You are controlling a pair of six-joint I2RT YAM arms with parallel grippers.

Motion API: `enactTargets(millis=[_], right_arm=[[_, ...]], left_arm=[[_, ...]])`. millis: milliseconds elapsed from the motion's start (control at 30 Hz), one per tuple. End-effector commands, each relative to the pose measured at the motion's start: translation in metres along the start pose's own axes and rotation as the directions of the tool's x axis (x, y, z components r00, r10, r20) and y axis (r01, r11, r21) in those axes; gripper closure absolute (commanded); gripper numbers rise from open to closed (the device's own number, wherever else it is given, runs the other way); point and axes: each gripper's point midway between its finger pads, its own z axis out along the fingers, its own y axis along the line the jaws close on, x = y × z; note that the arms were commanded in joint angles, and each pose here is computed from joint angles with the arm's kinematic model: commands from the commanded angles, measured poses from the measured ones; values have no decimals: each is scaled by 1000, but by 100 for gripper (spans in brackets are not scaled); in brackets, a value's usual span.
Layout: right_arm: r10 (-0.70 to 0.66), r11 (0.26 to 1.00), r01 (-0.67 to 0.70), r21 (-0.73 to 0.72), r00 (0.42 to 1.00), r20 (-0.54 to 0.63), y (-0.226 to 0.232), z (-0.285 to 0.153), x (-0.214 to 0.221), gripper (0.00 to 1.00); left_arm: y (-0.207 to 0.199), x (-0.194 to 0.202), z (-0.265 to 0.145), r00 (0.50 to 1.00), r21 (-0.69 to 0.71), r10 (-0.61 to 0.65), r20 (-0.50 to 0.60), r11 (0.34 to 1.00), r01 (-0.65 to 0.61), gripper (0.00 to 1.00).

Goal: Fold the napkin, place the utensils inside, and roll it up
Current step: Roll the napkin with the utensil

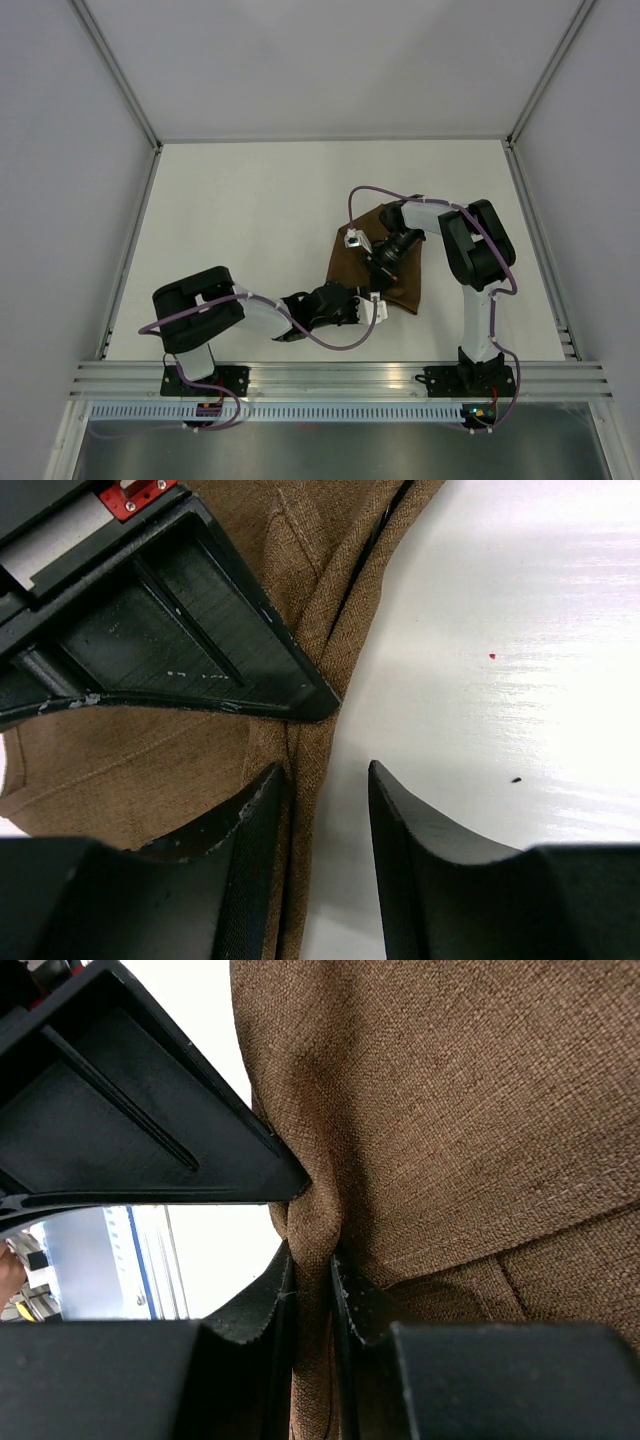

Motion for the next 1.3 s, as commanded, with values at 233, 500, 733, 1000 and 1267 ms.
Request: enactTargets(millis=[233, 500, 733, 1000, 1267], right_arm=[[-64, 992, 79, 99, 988, -143, -46, 10, 34, 99], [-64, 992, 79, 99, 987, -149, -46, 10, 35, 100], [-61, 992, 77, 98, 987, -150, -47, 10, 36, 99], [-56, 993, 70, 96, 987, -148, -47, 9, 39, 100], [-59, 991, 75, 110, 989, -138, -47, 7, 38, 98]], left_arm=[[30, -24, 4, 980, -187, 193, 40, 965, -182, 52], [17, -12, 14, 978, -121, 208, 8, 971, -206, 51], [3, 4, 21, 981, -52, 190, -39, 980, -192, 52], [-7, 11, 28, 983, 8, 164, -76, 986, -164, 79], [-17, 16, 25, 985, 69, 83, -151, 995, -73, 98]])
